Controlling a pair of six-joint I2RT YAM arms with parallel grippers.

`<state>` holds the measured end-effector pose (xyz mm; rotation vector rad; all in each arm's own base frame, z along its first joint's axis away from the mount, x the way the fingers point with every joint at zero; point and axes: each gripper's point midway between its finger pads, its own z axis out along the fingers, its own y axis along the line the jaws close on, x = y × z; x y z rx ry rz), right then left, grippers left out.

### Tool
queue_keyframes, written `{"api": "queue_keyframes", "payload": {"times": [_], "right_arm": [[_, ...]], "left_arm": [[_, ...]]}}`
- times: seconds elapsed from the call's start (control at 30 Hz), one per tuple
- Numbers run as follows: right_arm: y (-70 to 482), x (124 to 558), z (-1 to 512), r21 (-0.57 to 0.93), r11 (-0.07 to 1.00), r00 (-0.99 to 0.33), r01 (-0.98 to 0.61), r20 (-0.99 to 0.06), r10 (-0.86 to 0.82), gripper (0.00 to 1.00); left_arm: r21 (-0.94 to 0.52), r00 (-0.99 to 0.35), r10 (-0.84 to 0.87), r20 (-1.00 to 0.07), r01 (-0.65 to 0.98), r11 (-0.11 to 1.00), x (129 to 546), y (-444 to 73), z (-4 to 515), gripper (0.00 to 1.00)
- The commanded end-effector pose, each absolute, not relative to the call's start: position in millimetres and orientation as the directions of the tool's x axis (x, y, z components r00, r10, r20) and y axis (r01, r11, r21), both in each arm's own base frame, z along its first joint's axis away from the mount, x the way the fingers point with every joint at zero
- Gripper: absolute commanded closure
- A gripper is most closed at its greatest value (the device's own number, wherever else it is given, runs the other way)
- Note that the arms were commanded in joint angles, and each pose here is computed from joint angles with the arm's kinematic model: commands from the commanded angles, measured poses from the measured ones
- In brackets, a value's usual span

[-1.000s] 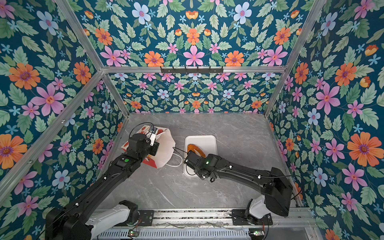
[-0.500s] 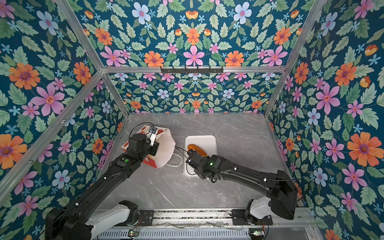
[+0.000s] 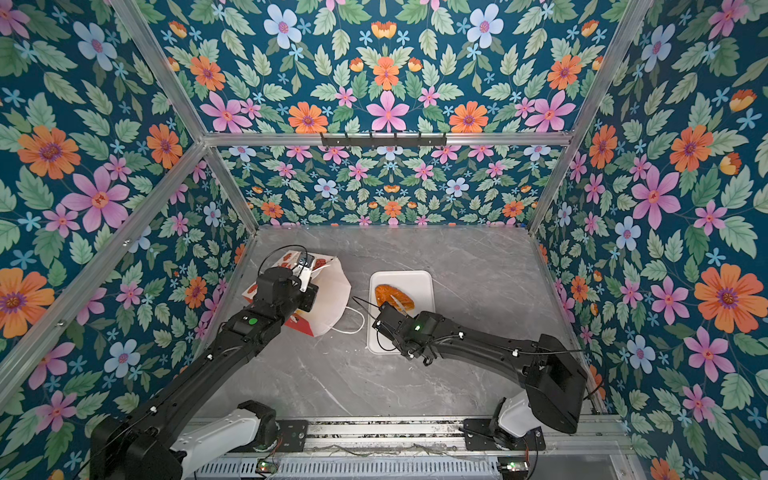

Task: Take the fake bread out of the paper bag
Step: 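Lower the pastry onto the white tray and open the tongs with the right gripper, then move the tongs with the right gripper back into the bag's mouth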

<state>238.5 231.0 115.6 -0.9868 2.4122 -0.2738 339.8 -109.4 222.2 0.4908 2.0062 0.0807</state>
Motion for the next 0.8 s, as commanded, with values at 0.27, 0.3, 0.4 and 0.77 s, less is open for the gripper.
{"api": "queue_keyframes", "payload": {"times": [0.27,0.3,0.4,0.77], "right_arm": [[246.3,255.4,125.5,-0.356,0.725,-0.57,-0.59,-0.452,-0.686,0.63],[246.2,254.6,125.2,-0.349,0.729,-0.572,-0.589,-0.457,-0.681,0.63],[249.1,247.1,135.7,-0.282,0.751,-0.571,-0.598,-0.507,-0.645,0.63],[273.3,214.6,217.3,0.016,0.737,-0.485,-0.676,-0.763,-0.428,0.63]], "left_arm": [[0.272,-0.381,0.374,-0.846,0.295,0.916,340.2,-107.4,225.9,1.0],[0.272,-0.382,0.374,-0.845,0.297,0.916,340.2,-107.9,225.2,1.0],[0.271,-0.381,0.373,-0.846,0.295,0.916,340.3,-107.7,225.9,1.0],[0.272,-0.39,0.417,-0.821,0.374,0.887,334.5,-117.4,219.8,1.0]]}}
